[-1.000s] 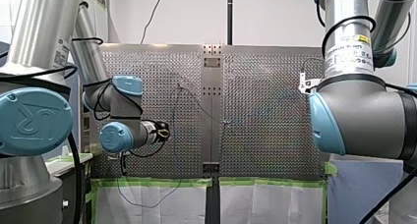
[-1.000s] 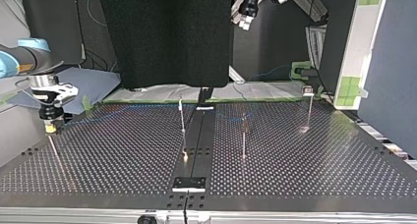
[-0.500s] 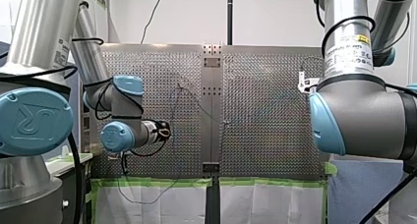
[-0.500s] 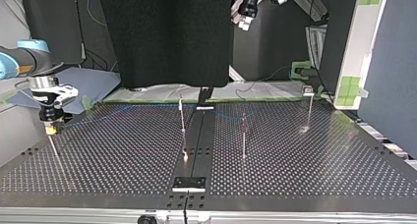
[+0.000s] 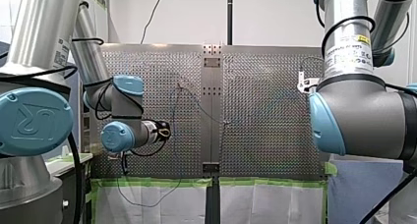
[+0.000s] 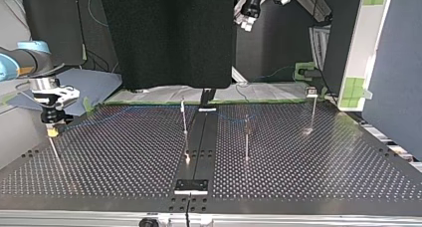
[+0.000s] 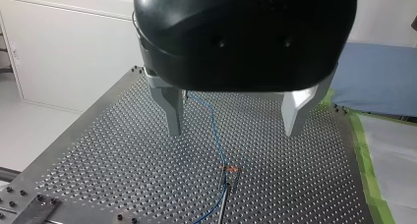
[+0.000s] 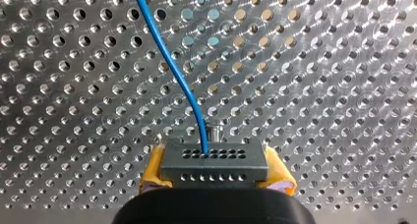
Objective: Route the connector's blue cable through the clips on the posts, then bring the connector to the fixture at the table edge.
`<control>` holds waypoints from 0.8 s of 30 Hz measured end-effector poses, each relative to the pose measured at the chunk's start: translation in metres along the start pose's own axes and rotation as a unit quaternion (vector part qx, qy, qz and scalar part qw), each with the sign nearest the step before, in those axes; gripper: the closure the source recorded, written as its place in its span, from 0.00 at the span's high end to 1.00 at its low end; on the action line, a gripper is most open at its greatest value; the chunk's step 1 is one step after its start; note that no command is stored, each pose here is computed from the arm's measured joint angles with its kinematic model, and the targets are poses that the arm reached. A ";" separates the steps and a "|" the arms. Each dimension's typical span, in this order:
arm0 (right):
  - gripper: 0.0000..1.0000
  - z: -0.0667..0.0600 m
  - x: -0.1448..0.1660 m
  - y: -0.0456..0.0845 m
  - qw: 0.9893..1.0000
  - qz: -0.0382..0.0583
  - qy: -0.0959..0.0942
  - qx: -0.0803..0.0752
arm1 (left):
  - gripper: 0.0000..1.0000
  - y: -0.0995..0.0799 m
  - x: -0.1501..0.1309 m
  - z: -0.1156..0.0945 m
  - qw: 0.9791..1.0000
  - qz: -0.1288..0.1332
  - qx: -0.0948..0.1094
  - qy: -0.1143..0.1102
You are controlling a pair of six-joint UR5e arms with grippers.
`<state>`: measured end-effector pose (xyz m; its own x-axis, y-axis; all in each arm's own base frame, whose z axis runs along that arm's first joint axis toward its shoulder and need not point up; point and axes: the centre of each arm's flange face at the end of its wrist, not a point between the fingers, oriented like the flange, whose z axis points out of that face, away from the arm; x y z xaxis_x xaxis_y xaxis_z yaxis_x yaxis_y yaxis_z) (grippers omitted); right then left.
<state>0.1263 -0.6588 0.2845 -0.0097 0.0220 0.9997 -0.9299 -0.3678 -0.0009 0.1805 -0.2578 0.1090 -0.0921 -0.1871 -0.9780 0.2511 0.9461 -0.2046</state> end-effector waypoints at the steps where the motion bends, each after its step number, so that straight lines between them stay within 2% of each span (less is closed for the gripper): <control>1: 0.00 0.000 0.000 0.000 1.000 0.000 0.000 0.000 | 1.00 0.000 0.000 0.000 1.000 0.000 0.000 0.000; 19: 0.00 0.002 -0.001 0.004 1.000 0.001 0.007 -0.001 | 1.00 -0.001 0.000 -0.001 1.000 0.000 0.002 0.000; 24: 0.00 0.003 -0.001 0.002 1.000 0.001 0.008 0.003 | 1.00 -0.001 0.000 -0.001 1.000 0.000 0.002 0.000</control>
<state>0.1258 -0.6621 0.2833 -0.0176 0.0361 0.9992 -0.9273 -0.3743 -0.0029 0.1797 -0.2584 0.1090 -0.0931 -0.1877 -0.9778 0.2546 0.9449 -0.2056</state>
